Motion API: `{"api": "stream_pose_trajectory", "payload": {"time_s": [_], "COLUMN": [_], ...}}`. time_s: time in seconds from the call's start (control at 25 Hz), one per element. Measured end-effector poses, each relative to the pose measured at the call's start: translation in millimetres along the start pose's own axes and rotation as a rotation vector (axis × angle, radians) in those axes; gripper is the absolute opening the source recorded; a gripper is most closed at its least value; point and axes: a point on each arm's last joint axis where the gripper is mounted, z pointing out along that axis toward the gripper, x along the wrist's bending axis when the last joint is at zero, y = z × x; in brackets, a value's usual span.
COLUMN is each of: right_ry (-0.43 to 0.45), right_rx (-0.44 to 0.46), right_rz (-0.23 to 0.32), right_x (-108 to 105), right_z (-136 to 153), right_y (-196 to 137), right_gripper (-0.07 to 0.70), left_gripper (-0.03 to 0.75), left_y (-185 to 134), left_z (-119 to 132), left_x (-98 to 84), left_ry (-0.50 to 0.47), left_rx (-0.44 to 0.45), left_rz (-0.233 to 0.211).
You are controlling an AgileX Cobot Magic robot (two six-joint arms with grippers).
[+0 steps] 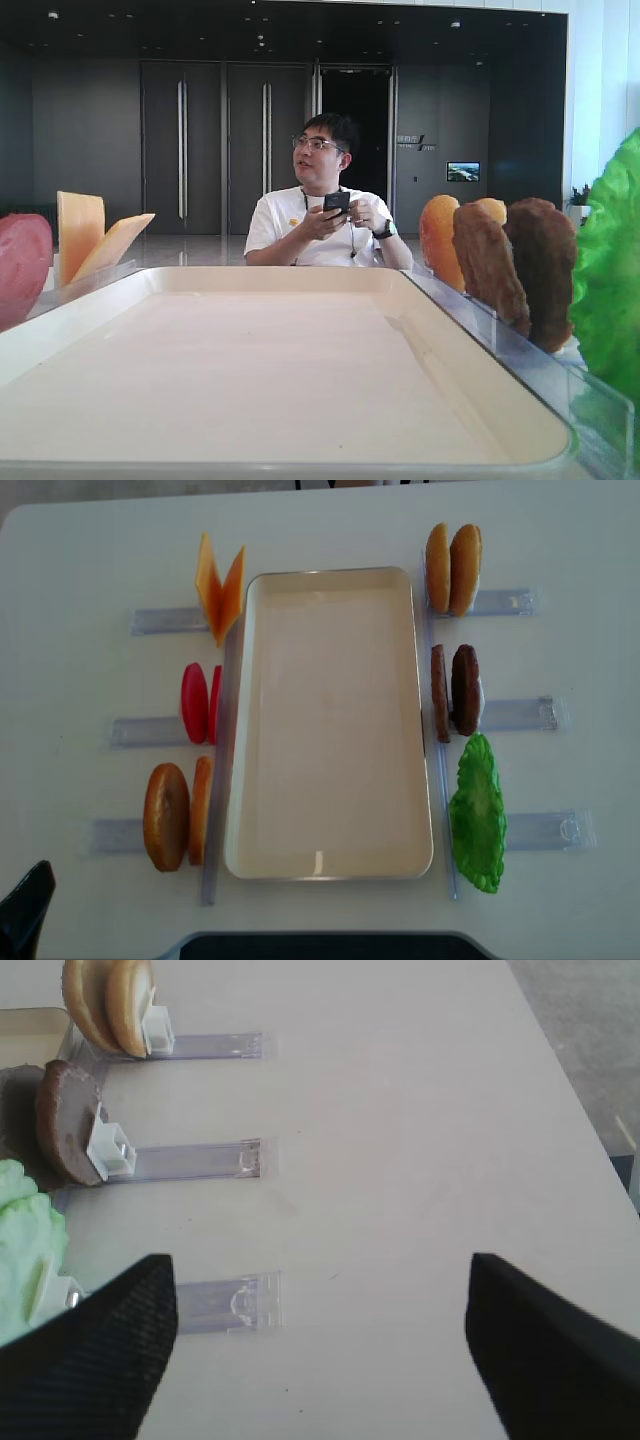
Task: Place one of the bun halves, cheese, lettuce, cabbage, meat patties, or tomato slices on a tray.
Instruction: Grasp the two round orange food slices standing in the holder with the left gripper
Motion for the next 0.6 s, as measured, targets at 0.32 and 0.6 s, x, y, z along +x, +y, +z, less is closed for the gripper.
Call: {"api": "stream_pose_trajectory", "payload": {"time_s": [0.32, 0.6], "right_ry": [0.000, 0.000], "right_rx": [0.000, 0.000], "right_rz": [0.000, 0.000], "right_x": [0.0, 0.0], "right_z": [0.0, 0.0], "right_y": [0.0, 0.0], "right_gripper": [0.589, 0.589], "left_gripper": [0.643, 0.643], "left_y": [0.0, 0.0], "left_z": [0.0, 0.0], "left_x": [0.0, 0.0], "left_ry": [0.000, 0.000], "left_rx": [0.000, 0.000], "left_rz": [0.000, 0.000]}}
